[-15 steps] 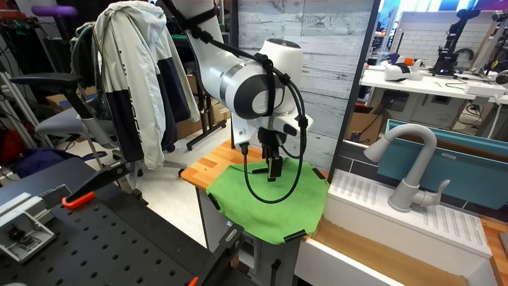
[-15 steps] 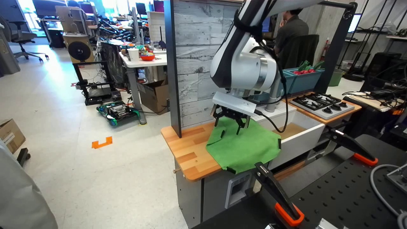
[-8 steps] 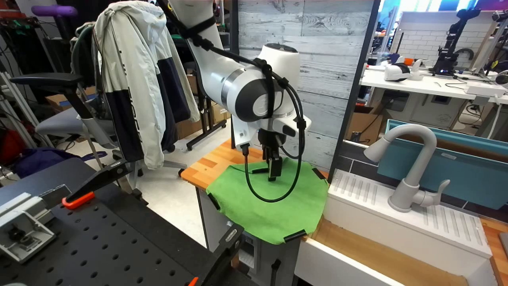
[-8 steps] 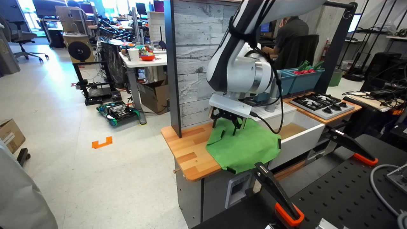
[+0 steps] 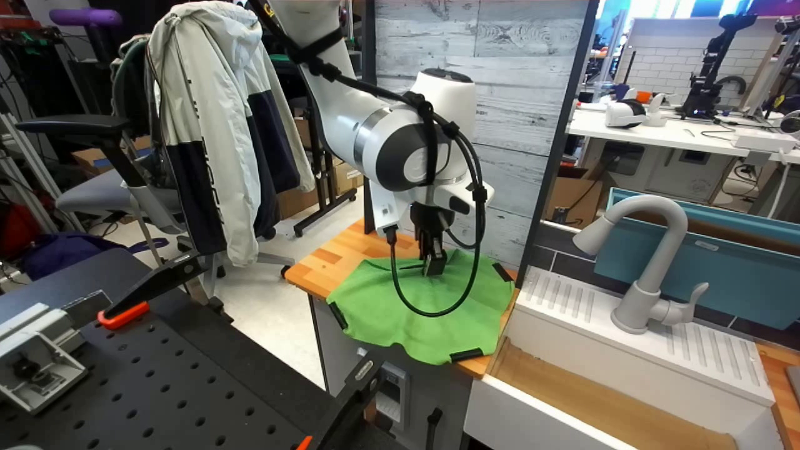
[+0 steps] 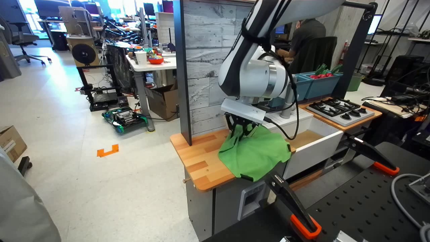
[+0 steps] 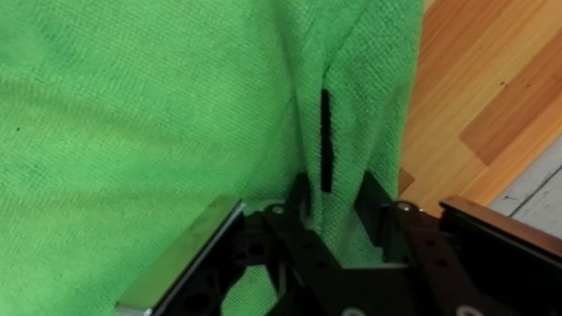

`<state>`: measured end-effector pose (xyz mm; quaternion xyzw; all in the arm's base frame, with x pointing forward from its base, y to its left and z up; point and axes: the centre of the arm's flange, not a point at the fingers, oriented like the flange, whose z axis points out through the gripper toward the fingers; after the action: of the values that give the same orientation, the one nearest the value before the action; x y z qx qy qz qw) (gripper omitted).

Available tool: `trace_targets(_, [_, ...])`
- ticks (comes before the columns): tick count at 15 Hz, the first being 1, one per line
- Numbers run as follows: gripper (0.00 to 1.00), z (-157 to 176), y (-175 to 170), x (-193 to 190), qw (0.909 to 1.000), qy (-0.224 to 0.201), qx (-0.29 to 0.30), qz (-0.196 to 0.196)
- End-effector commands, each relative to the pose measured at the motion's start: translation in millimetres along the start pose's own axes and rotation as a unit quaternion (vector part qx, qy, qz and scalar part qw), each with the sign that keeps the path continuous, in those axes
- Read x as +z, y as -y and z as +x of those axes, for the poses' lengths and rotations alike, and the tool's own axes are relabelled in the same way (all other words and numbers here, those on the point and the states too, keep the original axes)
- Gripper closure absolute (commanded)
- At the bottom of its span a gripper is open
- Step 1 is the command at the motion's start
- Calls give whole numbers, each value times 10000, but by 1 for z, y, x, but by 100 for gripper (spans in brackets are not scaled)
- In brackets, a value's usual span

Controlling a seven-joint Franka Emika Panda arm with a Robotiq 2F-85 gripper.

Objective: Fold the towel in half

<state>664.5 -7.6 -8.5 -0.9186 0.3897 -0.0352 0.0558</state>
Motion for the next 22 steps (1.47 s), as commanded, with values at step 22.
trace_targets(22, [99,-24,6,-88,9985,-113,-460,274])
